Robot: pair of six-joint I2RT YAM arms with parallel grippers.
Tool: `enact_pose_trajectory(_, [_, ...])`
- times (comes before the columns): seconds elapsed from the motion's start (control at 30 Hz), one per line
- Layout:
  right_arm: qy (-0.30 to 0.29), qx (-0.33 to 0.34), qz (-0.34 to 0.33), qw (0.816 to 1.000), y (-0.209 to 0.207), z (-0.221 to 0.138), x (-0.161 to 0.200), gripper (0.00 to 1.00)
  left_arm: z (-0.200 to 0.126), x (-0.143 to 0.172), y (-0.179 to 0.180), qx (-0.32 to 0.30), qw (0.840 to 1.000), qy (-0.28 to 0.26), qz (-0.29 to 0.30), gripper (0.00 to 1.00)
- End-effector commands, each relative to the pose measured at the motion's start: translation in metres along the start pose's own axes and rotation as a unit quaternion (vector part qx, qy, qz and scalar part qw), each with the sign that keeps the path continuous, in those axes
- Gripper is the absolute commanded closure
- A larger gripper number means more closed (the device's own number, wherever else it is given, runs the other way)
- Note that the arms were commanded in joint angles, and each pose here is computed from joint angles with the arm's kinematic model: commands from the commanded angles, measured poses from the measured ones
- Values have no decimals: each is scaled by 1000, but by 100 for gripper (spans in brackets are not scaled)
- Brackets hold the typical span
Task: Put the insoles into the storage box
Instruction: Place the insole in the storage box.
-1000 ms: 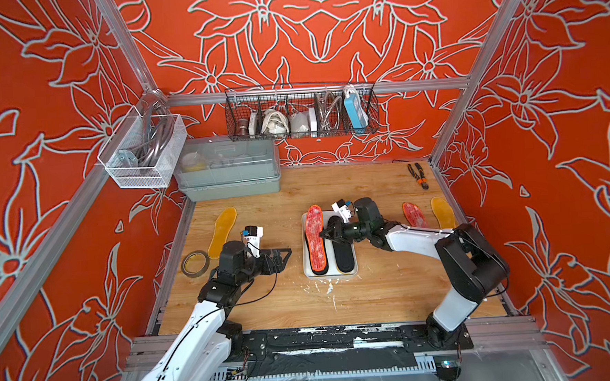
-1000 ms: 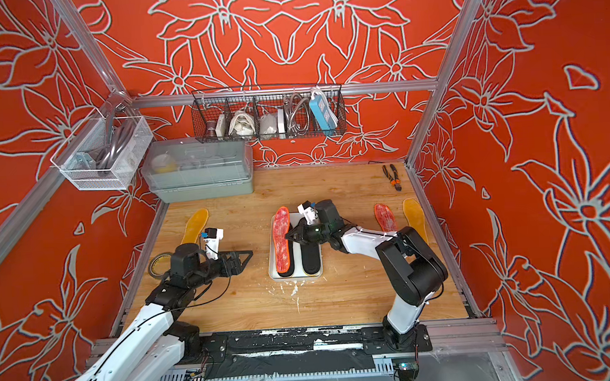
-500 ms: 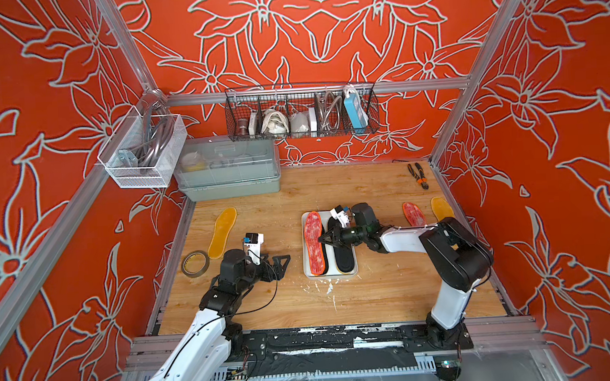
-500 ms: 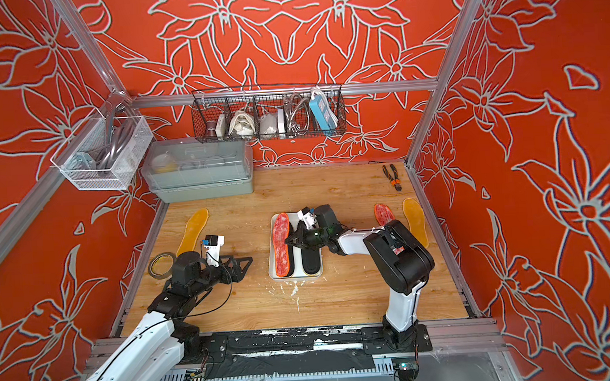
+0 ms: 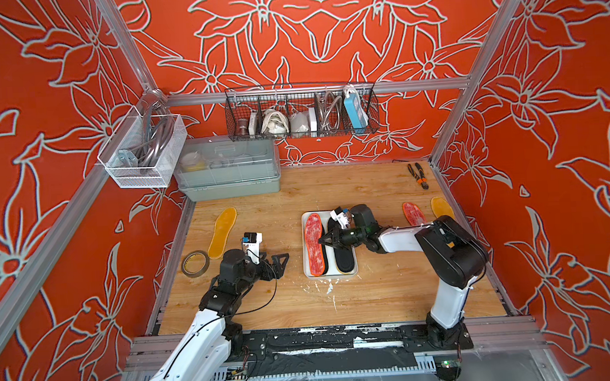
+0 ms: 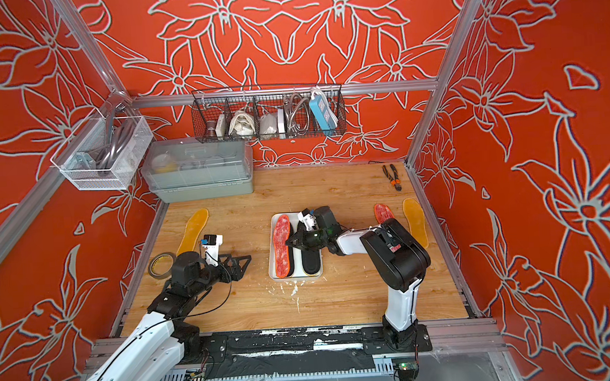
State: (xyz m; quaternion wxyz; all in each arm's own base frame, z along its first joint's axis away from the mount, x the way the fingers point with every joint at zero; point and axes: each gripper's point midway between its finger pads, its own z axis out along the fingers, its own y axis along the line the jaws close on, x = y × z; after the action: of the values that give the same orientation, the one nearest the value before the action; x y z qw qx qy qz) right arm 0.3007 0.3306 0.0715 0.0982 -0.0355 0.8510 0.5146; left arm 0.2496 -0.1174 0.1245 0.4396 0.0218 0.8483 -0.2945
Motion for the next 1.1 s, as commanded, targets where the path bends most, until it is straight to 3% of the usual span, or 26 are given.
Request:
enact_pose_trajectory(0.0, [-1, 14, -6, 1000, -8, 3, -4, 100, 1, 0, 1, -2, 1000, -5, 5, 0])
enact_pose_trajectory(0.23, [0, 26, -6, 1000, -13, 5, -4, 97, 1, 0, 3, -6, 1000, -6, 3, 1])
enact_pose_trajectory(0.73, [-2, 57, -34, 998, 6, -13, -9, 60, 1, -2, 4, -12, 1000, -9, 3, 0])
enact_pose_trajectory(0.93, [-10, 168, -68, 983, 3, -56, -10, 48, -5, -14, -1, -11, 1000, -23, 6, 0])
enact_pose_trajectory(1.0, [-30, 224, -84, 971, -4, -82, -16, 46, -9, -25, -7, -8, 999, -36, -1, 0])
enact_pose_trajectory(1.07, [-75, 310, -94, 943, -26, -124, -30, 42, -10, -36, -19, 7, 999, -43, -8, 0])
